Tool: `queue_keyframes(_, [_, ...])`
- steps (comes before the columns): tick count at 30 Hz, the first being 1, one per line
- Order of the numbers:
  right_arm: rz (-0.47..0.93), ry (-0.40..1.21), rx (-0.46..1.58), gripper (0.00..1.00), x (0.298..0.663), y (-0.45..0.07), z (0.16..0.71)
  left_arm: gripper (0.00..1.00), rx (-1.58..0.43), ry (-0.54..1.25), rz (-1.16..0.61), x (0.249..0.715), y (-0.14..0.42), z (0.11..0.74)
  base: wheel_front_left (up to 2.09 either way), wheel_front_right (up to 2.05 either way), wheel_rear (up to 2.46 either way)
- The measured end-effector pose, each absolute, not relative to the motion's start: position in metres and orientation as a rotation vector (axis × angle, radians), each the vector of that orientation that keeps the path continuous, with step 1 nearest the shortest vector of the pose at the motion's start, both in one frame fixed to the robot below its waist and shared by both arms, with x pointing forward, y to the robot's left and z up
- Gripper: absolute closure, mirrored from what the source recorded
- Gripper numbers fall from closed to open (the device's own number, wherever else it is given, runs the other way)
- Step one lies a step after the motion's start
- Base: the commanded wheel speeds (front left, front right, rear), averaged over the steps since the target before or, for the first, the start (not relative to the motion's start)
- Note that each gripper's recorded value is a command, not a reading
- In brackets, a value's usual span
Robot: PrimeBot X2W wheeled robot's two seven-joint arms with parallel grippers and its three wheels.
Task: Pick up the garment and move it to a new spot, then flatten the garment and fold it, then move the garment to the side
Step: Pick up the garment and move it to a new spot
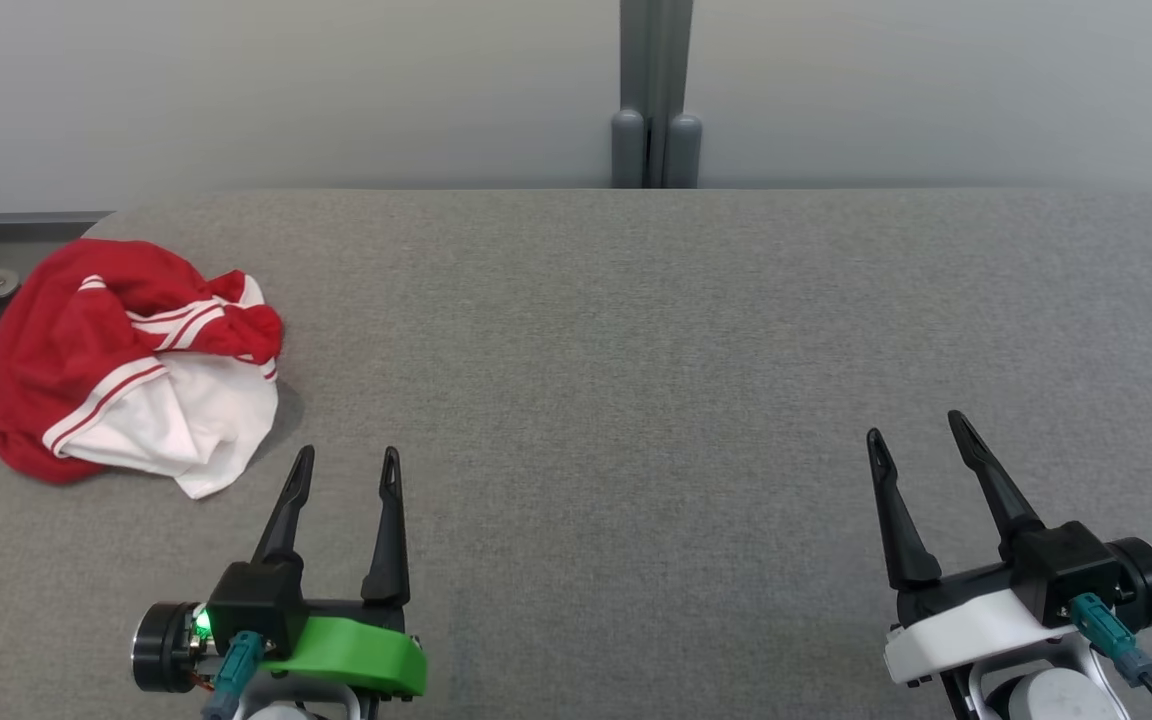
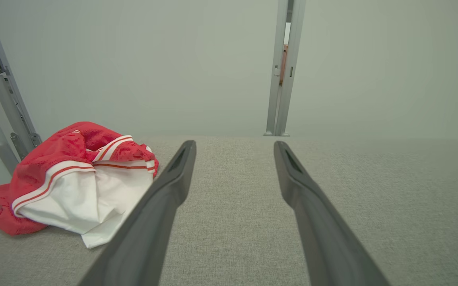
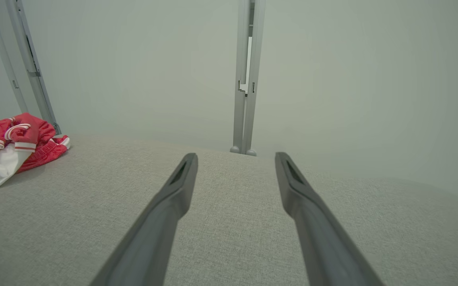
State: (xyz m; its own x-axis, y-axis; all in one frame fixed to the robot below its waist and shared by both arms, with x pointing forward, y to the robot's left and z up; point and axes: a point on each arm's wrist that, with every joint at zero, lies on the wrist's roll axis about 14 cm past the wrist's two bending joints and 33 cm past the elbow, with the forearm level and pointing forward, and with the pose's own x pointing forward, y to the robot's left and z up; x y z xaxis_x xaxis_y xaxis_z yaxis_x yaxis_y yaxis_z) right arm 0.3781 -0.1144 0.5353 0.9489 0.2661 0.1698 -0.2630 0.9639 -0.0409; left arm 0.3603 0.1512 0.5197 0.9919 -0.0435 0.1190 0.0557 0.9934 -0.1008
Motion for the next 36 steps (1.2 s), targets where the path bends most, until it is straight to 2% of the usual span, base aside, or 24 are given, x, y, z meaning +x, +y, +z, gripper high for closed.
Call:
queue_keyframes(12, [0.434, -0.156, 0.004, 0.00, 0.391, -0.058, 0.528, 0.00, -0.084, -0.095, 0.164, 0.329, 0.214, 0.510, 0.00, 0.00, 0.00])
queue_keyframes(21, [0.583, -0.146, 0.021, 0.00, 0.390, -0.006, 0.525, 0.00, -0.050, -0.085, 0.346, 0.286, 0.263, 0.506, 0.00, 0.00, 0.00])
queue_keyframes(30, [0.729, -0.159, 0.034, 0.00, 0.386, 0.044, 0.530, 0.00, -0.034, -0.098, 0.504, 0.246, 0.298, 0.509, 0.00, 0.00, 0.00])
queue_keyframes(36, [0.772, -0.153, 0.035, 0.00, 0.388, 0.057, 0.526, 0.00, -0.021, -0.090, 0.557, 0.238, 0.307, 0.509, 0.00, 0.00, 0.00])
